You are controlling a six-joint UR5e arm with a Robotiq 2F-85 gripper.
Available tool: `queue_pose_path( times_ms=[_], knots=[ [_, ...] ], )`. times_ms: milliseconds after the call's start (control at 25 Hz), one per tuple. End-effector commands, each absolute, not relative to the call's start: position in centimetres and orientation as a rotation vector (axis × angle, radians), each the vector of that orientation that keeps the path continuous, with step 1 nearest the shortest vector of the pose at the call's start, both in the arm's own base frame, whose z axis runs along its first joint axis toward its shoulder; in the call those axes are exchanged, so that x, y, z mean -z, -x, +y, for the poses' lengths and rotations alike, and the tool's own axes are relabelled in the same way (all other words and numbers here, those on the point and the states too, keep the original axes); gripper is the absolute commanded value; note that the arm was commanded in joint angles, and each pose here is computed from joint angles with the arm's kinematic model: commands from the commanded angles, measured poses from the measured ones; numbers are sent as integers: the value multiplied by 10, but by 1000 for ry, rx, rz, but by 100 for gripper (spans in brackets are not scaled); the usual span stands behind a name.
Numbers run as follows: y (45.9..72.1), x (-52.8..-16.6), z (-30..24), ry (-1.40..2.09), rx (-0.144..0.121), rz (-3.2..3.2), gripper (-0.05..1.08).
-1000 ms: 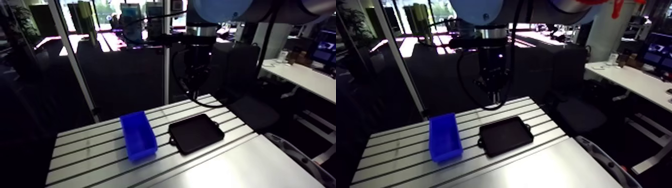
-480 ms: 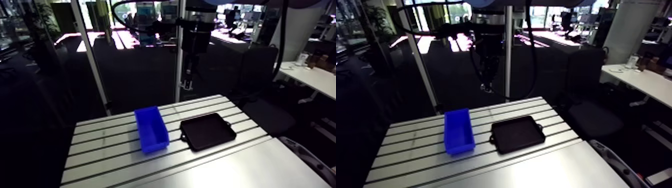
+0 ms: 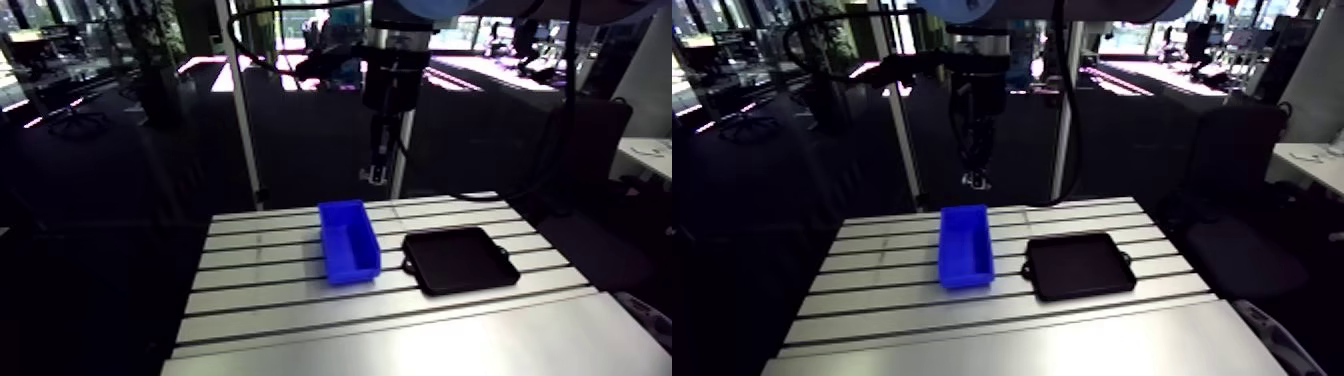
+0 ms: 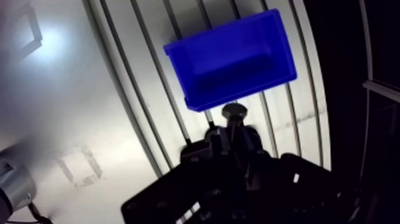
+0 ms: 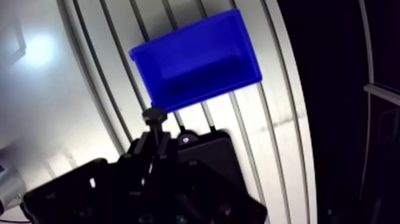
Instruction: Pick up the M10 bolt from the tray and put it into the blue bin.
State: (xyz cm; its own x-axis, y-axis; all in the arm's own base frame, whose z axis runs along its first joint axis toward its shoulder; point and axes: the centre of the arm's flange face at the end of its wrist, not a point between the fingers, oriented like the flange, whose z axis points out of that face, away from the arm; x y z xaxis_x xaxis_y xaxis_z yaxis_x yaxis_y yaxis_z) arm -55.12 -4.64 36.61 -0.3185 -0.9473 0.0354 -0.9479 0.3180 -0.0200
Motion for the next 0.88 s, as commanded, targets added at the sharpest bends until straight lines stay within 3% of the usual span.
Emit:
queue_pose_path(
  times_ms=[40,120,320,440,600,880],
  knots=[
    [561,-353,-57,-1933,-34,-2439,103],
    [566,-350,-56,-1933,-13,-2423,103],
    [578,-325,-59,-1963,-11,-2430,103],
    [584,-313,-68,-1994,17,-2415,103],
    [588,-301,-76,-2018,20,-2407,102],
    [594,-281,-77,-2027,2,-2417,102]
  ],
)
